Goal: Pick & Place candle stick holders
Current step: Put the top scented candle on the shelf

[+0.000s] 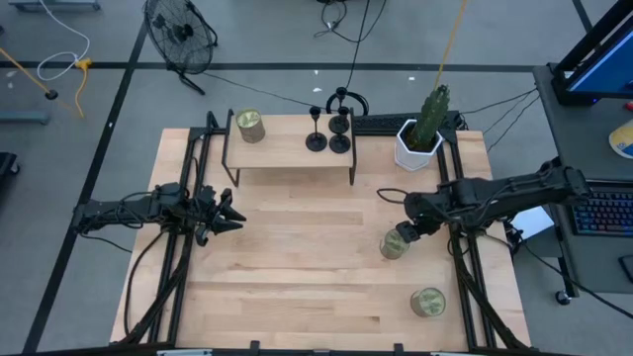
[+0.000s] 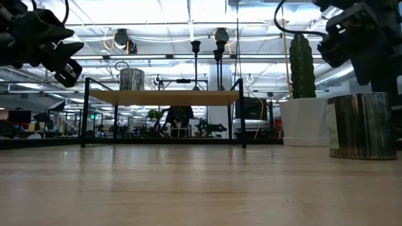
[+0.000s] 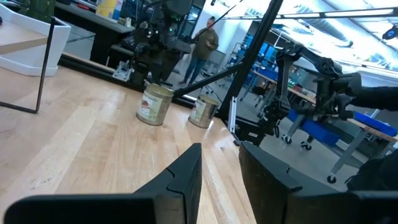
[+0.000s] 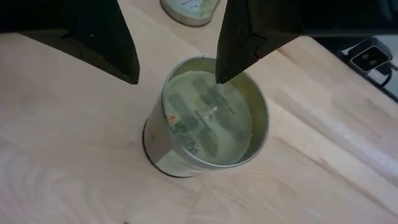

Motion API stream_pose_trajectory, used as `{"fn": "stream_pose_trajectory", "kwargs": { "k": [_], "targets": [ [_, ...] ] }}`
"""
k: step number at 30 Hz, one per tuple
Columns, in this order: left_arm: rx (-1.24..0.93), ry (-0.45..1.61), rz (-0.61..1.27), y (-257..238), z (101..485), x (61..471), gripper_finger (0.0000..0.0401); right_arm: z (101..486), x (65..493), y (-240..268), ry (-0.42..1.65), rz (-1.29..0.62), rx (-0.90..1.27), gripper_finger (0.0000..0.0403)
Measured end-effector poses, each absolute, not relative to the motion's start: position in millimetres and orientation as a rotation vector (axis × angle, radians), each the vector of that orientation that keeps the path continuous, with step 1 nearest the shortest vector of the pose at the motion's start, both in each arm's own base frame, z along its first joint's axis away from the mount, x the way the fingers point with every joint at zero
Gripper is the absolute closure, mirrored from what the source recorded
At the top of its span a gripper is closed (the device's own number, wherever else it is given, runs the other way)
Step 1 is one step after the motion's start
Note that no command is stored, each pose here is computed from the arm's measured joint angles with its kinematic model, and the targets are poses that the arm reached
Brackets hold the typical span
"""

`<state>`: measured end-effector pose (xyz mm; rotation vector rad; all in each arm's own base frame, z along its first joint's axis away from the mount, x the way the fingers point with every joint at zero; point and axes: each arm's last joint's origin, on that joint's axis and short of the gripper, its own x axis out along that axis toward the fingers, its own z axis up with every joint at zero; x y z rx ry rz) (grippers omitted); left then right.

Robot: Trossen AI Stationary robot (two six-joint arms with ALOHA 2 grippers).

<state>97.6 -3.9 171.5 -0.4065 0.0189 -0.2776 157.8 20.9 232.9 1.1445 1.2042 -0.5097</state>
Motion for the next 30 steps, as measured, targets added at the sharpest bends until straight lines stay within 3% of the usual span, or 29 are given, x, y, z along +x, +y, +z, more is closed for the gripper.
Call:
{"fn": "stream_pose_trajectory", "kwargs": {
  "k": [18, 30],
  "targets": [
    [-0.41, 0.019, -0.278, -4, 172, 98, 0.0288, 205, 160, 21, 1.171, -0.482, 1.158, 0.0199],
    [-0.406, 0.019, -0.278, -4, 172, 98, 0.0288, 204, 160, 21, 1.17, -0.485, 1.156, 0.0301]
  ]
}}
